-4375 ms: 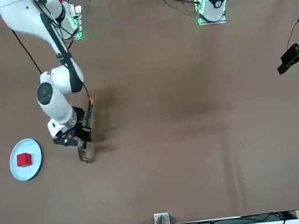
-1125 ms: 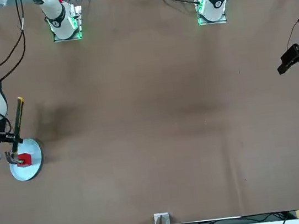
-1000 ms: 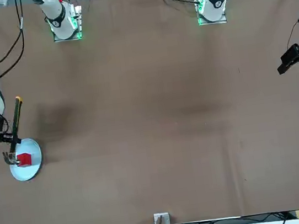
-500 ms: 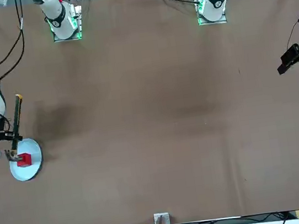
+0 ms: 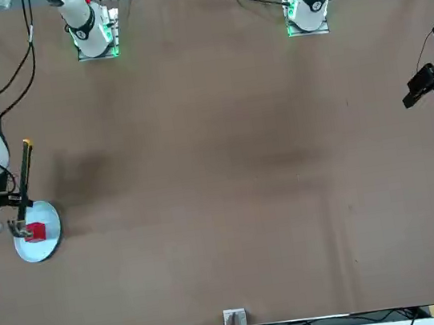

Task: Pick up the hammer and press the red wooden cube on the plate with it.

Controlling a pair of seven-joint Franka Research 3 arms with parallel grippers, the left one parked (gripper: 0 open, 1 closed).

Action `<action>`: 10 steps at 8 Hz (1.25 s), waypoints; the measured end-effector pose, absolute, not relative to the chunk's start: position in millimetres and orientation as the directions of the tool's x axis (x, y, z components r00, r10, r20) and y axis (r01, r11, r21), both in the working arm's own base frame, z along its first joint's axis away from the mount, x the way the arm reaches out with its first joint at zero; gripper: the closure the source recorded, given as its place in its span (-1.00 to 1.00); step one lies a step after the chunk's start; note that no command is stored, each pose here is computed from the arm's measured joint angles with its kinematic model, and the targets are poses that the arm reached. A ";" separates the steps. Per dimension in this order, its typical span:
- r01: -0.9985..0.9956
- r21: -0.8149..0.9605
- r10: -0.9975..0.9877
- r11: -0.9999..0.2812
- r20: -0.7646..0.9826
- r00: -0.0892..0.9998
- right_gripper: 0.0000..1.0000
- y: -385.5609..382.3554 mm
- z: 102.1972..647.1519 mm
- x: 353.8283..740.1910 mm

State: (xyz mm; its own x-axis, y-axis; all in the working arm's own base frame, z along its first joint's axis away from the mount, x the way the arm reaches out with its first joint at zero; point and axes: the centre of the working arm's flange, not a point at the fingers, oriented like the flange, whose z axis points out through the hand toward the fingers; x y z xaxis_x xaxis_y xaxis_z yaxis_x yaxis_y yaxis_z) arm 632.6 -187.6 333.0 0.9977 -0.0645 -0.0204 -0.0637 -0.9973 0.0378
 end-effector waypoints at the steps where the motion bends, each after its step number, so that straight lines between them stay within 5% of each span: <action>1: -0.018 0.021 -0.018 -1.000 -0.015 1.000 0.59 -155.6 358.5 637.1; 4: 0.089 -0.001 0.089 -0.996 -0.008 0.996 0.59 -6.5 374.7 648.1; 10: 0.099 -0.028 0.097 -0.995 0.075 0.992 0.59 166.8 265.5 611.9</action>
State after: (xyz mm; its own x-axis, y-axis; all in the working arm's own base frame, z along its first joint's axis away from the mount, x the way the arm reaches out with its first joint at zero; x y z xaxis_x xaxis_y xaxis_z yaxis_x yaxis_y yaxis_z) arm 611.9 166.8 265.5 0.9925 0.0969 0.0751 0.0992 -0.9947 -0.0277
